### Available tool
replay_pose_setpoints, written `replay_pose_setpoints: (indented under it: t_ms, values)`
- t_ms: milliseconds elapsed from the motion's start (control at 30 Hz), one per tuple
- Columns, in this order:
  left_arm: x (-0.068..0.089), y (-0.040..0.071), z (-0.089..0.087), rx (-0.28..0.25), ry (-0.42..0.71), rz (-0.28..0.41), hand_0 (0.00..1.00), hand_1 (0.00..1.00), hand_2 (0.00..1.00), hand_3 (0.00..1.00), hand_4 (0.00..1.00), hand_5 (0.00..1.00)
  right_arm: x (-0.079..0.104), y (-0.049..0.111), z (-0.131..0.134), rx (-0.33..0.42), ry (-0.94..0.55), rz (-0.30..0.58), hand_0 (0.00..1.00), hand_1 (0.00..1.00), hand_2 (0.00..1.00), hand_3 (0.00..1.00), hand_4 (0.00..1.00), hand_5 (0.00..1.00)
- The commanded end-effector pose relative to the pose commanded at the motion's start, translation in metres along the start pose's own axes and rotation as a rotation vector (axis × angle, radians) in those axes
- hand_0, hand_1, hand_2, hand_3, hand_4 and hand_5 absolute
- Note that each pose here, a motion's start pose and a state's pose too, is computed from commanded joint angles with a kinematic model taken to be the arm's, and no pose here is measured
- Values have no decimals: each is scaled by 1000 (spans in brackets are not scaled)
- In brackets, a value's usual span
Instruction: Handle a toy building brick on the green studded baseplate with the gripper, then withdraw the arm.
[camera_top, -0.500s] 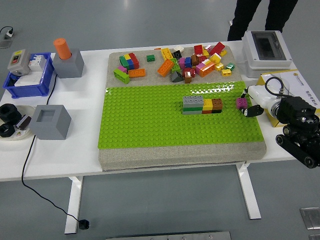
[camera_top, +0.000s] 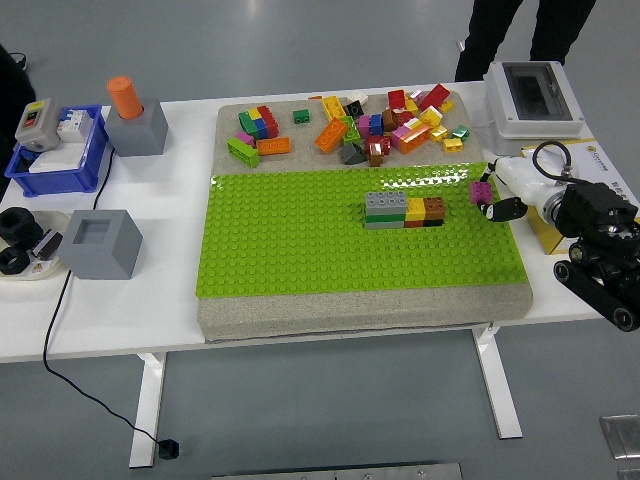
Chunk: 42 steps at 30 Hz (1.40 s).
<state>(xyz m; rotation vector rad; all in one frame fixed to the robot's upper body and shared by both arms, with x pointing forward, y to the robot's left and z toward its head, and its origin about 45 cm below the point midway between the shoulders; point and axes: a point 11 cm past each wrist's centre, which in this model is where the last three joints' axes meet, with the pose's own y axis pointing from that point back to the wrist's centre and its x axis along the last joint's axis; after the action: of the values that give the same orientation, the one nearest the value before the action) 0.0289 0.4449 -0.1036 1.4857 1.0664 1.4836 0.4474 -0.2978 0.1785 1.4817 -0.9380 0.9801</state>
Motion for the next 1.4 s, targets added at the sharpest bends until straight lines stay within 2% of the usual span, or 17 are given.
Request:
replay_pose_setpoints:
  t_ms: [200,367,633,1400]
  values:
    - [1,0,0,-1,1,1,787,804,770,439,998,867,10,6,-31,87,-17,31,779,791,826,572,595,268]
    - [1,0,0,-2,2,0,787,804,771,439,998,869,3,6,-49,129,-20,16,779,793,827,571,603,275]
    - [1,0,1,-3,4,0,787,805,770,438,998,871,-5,5,-58,146,-25,-2,778,792,828,572,607,279]
    - [1,0,1,-4,3,0,787,805,770,436,998,876,-8,1,-69,158,-31,-2,779,792,828,577,621,296]
